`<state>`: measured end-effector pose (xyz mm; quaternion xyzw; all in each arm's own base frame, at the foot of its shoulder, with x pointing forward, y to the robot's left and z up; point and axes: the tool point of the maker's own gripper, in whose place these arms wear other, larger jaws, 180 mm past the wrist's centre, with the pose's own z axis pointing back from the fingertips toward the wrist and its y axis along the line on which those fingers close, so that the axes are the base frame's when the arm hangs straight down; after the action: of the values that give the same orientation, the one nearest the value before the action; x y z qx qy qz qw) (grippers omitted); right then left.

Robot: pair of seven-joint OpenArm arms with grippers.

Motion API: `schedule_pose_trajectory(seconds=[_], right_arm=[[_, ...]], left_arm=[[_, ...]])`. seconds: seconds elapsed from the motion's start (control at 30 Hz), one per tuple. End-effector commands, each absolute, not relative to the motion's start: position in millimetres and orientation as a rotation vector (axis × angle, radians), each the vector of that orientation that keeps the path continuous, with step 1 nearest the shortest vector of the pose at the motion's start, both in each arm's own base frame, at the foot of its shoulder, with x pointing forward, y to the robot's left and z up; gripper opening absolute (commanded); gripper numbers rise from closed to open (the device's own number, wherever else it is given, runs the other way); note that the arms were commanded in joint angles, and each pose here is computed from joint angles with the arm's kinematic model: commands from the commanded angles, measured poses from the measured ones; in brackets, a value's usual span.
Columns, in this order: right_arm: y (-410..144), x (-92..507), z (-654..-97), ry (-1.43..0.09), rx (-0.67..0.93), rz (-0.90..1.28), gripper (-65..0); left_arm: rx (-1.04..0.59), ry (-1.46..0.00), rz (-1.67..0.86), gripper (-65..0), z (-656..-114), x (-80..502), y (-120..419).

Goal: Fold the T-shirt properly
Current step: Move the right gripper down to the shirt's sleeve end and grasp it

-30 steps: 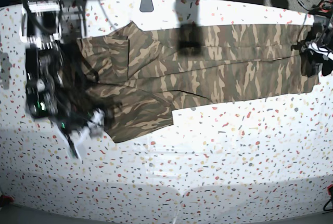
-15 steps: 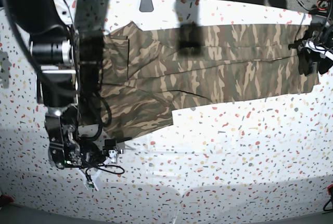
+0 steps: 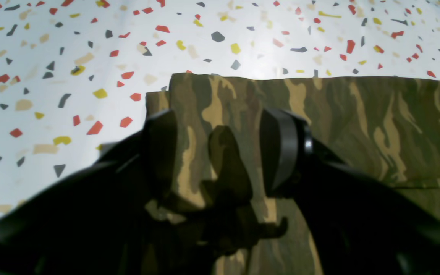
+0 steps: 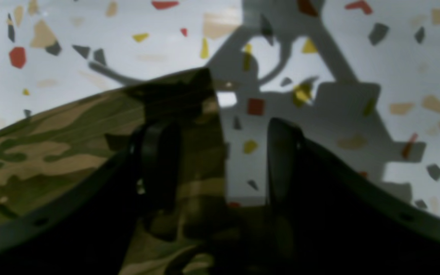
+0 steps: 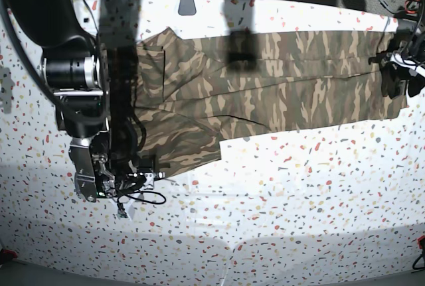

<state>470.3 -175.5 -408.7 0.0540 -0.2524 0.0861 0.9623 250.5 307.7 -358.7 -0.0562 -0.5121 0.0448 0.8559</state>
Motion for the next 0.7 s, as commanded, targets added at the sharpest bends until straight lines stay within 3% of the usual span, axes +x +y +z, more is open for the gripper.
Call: schedule_pose_trajectory(seconds=[0.0,0.17,0.2,0.43,0.67], right_arm=[[-177,491,-384,-0.578,0.110,0.174,-35.2],[-177,497,-378,-0.615,0.109,0.175,-62.6],[-177,500,-374,-0.618,0.109,0.176,-65.0],[-161,507,-344,-0.544,0.136,0.270,-65.0],[-95,482,-341,-0.420,0.311,0.463,-65.0]], left_arm=[[-0.108,-1.128,0.076,-31.3,-343,257,312],[-0.109,-1.128,0.077,-31.3,-343,257,312],[-0.109,-1.128,0.077,-31.3,-343,257,312],[-0.109,-1.129,0.077,-31.3,-343,257,312],[-0.108,-1.128,0.076,-31.3,-343,257,312]])
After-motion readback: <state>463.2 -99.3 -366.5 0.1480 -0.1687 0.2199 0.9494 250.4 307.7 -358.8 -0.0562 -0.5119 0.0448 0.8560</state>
